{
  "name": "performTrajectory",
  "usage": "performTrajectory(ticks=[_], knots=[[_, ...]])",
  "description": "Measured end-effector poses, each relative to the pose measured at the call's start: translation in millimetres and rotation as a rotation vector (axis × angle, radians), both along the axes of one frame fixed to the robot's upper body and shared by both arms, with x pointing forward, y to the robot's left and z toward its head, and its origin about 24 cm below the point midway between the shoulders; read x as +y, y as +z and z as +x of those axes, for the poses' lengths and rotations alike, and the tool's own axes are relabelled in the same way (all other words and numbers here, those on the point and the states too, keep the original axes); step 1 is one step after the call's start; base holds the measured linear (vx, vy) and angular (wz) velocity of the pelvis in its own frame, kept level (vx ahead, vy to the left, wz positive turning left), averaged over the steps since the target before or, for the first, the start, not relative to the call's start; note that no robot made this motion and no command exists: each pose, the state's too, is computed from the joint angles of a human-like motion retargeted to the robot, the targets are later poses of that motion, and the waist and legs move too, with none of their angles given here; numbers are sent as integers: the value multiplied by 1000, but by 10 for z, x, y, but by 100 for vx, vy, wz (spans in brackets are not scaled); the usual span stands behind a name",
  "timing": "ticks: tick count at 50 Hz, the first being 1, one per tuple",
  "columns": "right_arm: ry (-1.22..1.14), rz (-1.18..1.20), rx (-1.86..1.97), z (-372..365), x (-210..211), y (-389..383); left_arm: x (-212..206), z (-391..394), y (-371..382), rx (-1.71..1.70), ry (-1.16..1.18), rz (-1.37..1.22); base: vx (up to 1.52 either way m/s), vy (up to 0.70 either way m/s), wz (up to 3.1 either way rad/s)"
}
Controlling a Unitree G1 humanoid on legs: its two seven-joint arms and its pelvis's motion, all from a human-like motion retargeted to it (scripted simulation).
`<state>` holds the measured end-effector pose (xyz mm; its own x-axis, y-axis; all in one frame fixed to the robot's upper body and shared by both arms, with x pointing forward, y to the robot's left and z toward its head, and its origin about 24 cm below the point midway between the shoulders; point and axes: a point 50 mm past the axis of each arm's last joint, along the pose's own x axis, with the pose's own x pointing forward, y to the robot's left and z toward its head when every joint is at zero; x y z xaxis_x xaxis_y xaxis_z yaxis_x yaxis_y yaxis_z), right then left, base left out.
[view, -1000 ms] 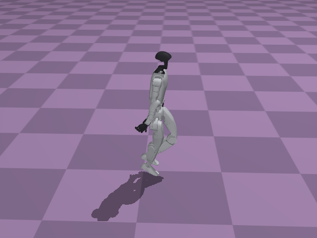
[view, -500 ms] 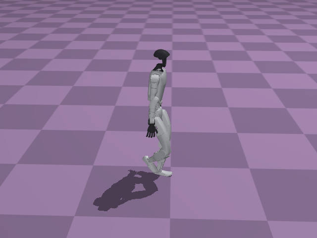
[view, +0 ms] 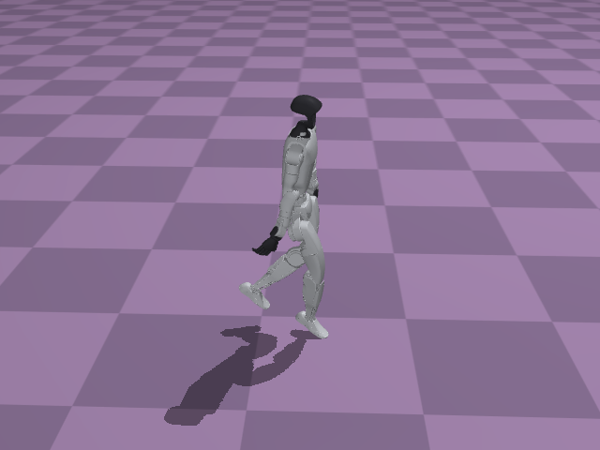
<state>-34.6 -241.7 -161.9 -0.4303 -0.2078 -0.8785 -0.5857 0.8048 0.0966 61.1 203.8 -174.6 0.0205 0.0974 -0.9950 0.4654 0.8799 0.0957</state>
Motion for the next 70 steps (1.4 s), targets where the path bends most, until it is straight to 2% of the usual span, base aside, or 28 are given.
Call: performTrajectory(ticks=[3,6,10,14,17,22,25,30,36,40,42,46,52,58,63,70], knots=[[-59,-57,-262,460,-60,-48,9,-273,-22,105,-29,-28,61,-30,-4],[-166,-51,-443,902,-9,-46,87,-397,-20,93,-51,67,34,-3,-5],[-250,6,-650,1493,70,47,34,-481,-34,67,41,91,13,54,5],[-145,34,-824,1855,96,163,-56,-719,-43,132,182,-6,29,59,-32],[-46,18,-850,1978,141,203,-36,-756,-43,50,219,10,59,6,-126],[-19,62,-747,1683,339,50,73,-566,-29,-86,206,131,62,0,-54],[-179,9,-580,1107,365,-104,170,-254,0,-160,154,161,51,-24,20],[-362,72,-35,52,303,-54,79,336,73,-287,103,96,52,-5,89],[-536,24,287,-794,249,199,95,776,223,-297,-173,60,44,-6,60],[-613,-30,361,-1018,393,267,47,743,221,-355,-198,14,44,-15,51],[-625,-50,329,-872,411,220,-75,570,134,-359,-72,6,22,8,62],[-534,-27,102,-242,378,32,-104,69,-3,-259,200,76,30,-9,48],[-296,51,-423,1068,421,-93,27,-448,-30,-103,248,183,30,8,9],[207,-263,-953,2070,137,271,-34,-637,-38,-5,327,133,21,19,25],[323,-205,-1016,2153,163,324,-106,-707,-48,68,320,27,47,19,-2],[109,-84,-684,1356,311,-39,-100,-461,-49,35,277,33,44,15,-34]])
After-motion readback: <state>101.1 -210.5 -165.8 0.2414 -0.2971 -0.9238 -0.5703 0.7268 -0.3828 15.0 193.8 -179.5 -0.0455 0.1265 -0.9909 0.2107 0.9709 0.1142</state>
